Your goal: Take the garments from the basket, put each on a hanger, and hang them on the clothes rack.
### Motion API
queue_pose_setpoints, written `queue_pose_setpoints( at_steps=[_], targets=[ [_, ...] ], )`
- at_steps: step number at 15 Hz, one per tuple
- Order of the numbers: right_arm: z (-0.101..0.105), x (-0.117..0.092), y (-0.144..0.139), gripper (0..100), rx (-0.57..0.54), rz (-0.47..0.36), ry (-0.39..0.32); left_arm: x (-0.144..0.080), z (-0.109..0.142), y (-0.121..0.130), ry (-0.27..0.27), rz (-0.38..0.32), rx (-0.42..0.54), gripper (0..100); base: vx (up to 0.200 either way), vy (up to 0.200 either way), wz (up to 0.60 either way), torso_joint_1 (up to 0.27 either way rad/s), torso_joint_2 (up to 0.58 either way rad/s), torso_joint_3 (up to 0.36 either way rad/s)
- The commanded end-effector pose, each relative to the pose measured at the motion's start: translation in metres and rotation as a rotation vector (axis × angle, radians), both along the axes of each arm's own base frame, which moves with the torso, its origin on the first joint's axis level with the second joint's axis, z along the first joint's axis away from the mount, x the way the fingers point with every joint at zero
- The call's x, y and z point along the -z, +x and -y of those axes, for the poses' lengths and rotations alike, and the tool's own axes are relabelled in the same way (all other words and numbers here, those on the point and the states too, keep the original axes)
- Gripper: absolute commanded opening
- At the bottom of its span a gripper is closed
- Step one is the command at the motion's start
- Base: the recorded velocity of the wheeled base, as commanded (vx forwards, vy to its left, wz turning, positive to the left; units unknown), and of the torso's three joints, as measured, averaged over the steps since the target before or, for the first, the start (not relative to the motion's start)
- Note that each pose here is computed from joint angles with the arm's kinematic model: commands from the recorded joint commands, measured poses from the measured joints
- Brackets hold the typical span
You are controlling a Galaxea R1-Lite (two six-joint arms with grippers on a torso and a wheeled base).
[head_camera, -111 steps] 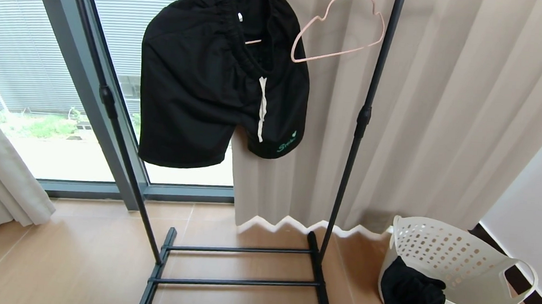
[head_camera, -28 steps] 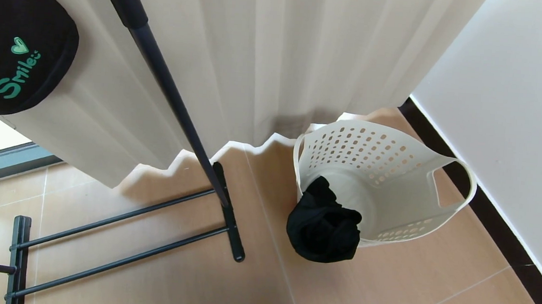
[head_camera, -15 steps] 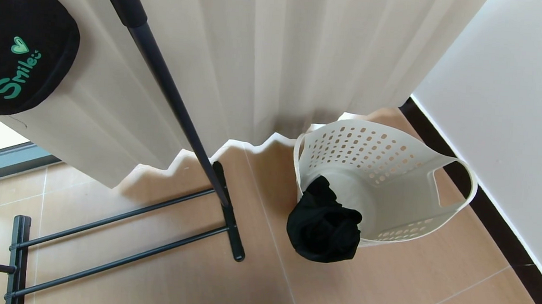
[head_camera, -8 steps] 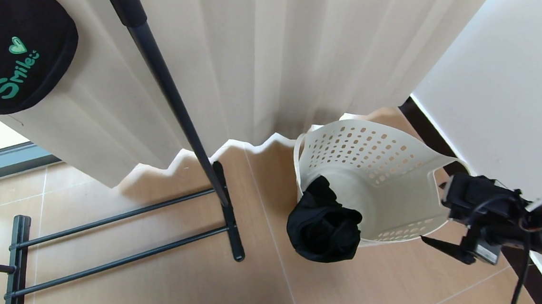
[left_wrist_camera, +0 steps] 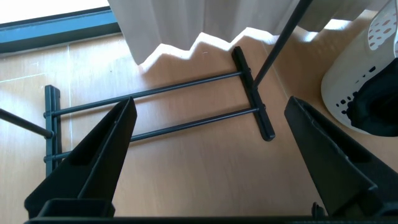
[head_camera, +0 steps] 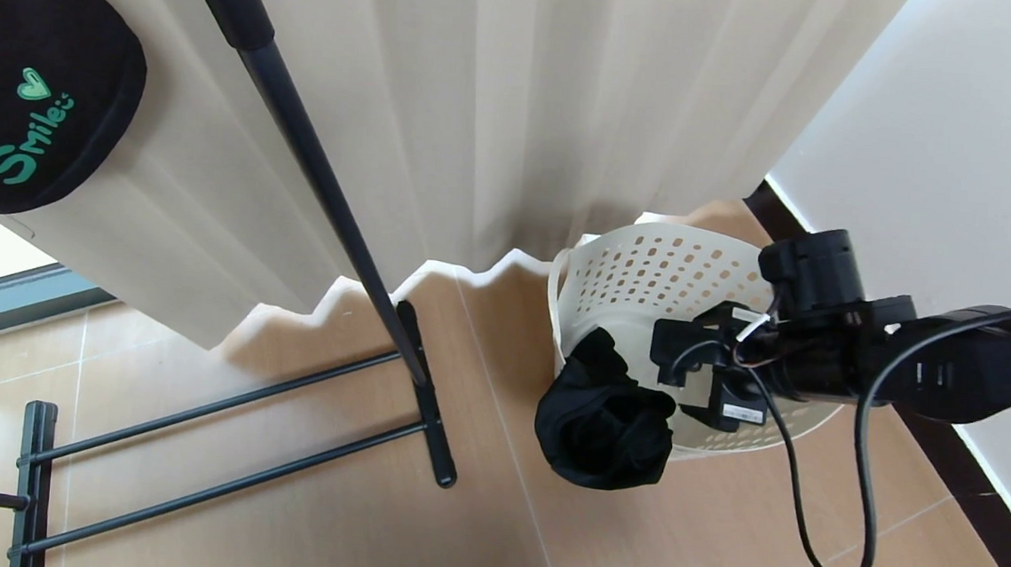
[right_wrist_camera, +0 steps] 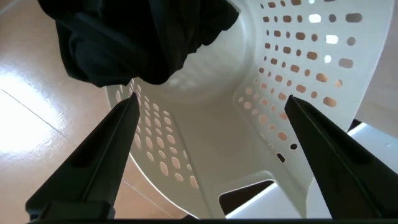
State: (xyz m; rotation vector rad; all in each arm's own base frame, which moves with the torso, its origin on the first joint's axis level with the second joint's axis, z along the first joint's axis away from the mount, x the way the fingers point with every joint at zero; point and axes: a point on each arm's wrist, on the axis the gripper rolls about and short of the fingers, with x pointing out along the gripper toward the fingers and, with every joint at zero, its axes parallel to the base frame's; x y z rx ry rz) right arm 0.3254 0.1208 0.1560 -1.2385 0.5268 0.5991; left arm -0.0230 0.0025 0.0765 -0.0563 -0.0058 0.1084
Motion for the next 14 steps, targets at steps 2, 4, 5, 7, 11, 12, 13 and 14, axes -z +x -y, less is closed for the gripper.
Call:
queue_pose_setpoints(
  at_steps=[2, 4, 5, 7, 11, 12, 13, 14],
  targets=[
    [-0.017, 0.037, 0.034, 100, 0.031, -0.041, -0.101, 0.000, 0.000, 0.000, -0.001, 0.000, 0.000, 100, 0.000, 0.000, 0.00, 0.000, 0.00, 0.000],
    [-0.018, 0.040, 0.041, 100, 0.043, -0.035, -0.110, 0.000, 0.000, 0.000, -0.001, 0.000, 0.000, 100, 0.000, 0.000, 0.00, 0.000, 0.00, 0.000],
    [-0.019, 0.039, 0.043, 100, 0.043, -0.029, -0.108, 0.000, 0.000, 0.000, -0.001, 0.000, 0.000, 100, 0.000, 0.000, 0.00, 0.000, 0.00, 0.000],
    [-0.019, 0.039, 0.046, 100, 0.045, -0.023, -0.105, 0.000, 0.000, 0.000, -0.002, 0.001, 0.000, 100, 0.000, 0.000, 0.00, 0.000, 0.00, 0.000],
    [-0.020, 0.042, 0.053, 100, 0.049, -0.022, -0.105, 0.000, 0.000, 0.000, -0.002, 0.001, 0.000, 100, 0.000, 0.000, 0.00, 0.000, 0.00, 0.000],
    [-0.017, 0.043, 0.055, 100, 0.059, -0.023, -0.104, 0.000, 0.000, 0.000, -0.001, 0.000, 0.000, 100, 0.000, 0.000, 0.00, 0.000, 0.00, 0.000],
    [-0.016, 0.042, 0.056, 100, 0.060, -0.021, -0.104, 0.000, 0.000, 0.000, -0.001, 0.000, 0.000, 100, 0.000, 0.000, 0.00, 0.000, 0.00, 0.000],
    [-0.016, 0.042, 0.056, 100, 0.060, -0.021, -0.104, 0.000, 0.000, 0.000, -0.001, 0.000, 0.000, 100, 0.000, 0.000, 0.00, 0.000, 0.00, 0.000]
  ],
)
